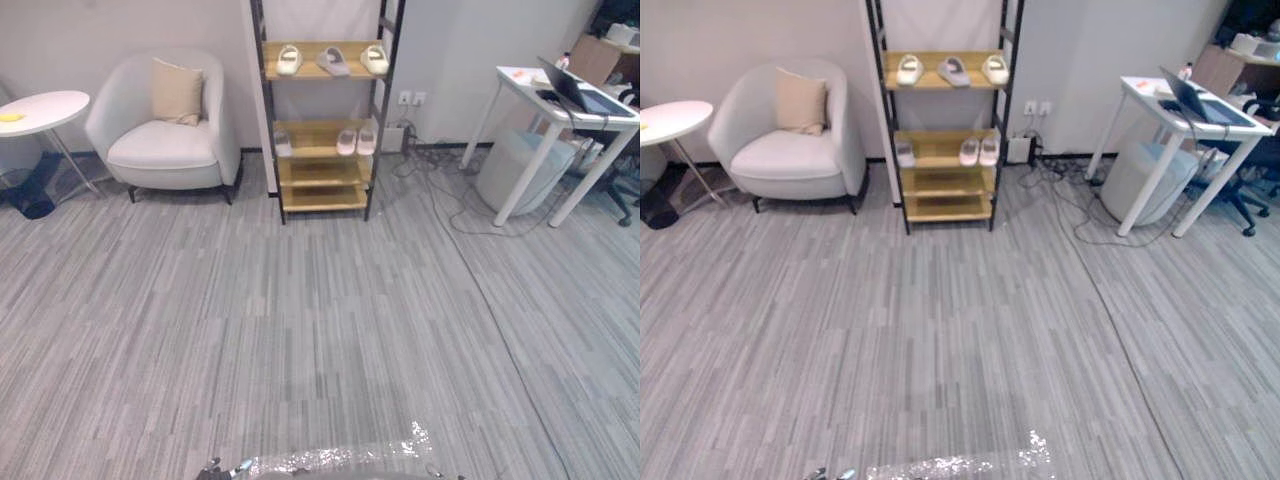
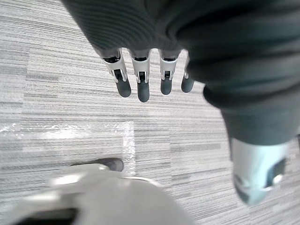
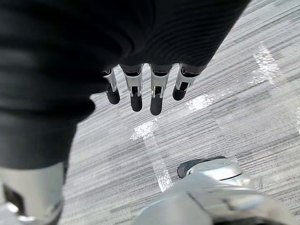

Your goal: Organize the slippers on the shoe rack

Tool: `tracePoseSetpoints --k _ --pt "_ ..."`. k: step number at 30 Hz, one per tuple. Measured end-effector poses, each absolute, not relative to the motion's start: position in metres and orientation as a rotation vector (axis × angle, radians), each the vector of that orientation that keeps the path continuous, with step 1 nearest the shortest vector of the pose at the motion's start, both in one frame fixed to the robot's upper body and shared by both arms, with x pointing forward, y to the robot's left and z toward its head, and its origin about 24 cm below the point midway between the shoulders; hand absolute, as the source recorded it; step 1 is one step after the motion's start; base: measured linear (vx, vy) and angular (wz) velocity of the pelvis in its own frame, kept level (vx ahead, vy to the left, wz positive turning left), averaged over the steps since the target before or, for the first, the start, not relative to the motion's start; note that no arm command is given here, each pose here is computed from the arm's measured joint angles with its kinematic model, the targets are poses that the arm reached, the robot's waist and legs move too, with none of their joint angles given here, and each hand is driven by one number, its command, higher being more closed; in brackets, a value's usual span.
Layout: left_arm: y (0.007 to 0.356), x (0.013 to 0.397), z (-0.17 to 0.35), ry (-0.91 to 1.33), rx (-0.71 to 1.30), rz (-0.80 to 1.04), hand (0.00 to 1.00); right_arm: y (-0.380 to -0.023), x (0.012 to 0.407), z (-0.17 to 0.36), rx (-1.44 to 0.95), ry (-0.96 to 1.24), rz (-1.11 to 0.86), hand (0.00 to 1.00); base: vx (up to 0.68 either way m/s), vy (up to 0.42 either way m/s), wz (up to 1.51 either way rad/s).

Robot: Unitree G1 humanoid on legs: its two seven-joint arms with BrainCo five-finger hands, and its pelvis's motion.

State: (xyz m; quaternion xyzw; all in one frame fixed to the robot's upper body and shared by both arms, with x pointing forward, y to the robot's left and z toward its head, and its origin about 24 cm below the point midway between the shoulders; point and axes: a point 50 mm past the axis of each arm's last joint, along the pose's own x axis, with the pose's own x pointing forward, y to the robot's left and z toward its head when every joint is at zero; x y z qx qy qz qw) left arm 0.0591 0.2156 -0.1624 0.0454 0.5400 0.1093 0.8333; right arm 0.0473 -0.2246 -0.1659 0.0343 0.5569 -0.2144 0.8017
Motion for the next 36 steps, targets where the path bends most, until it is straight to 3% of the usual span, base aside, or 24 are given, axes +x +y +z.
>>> tracePoseSetpoints --k 18,36 --pt "0.214 0.069 -0.162 1.131 0.096 0.224 0.0 -0.219 0.086 -0.162 0.057 1.121 -0.401 0.0 0.07 -0.036 0.01" --pt "0.217 0.078 -0.16 1.109 0.104 0.224 0.0 -0.219 0.089 -0.161 0.051 1.107 -0.398 0.0 -0.02 -0.025 -0.01"
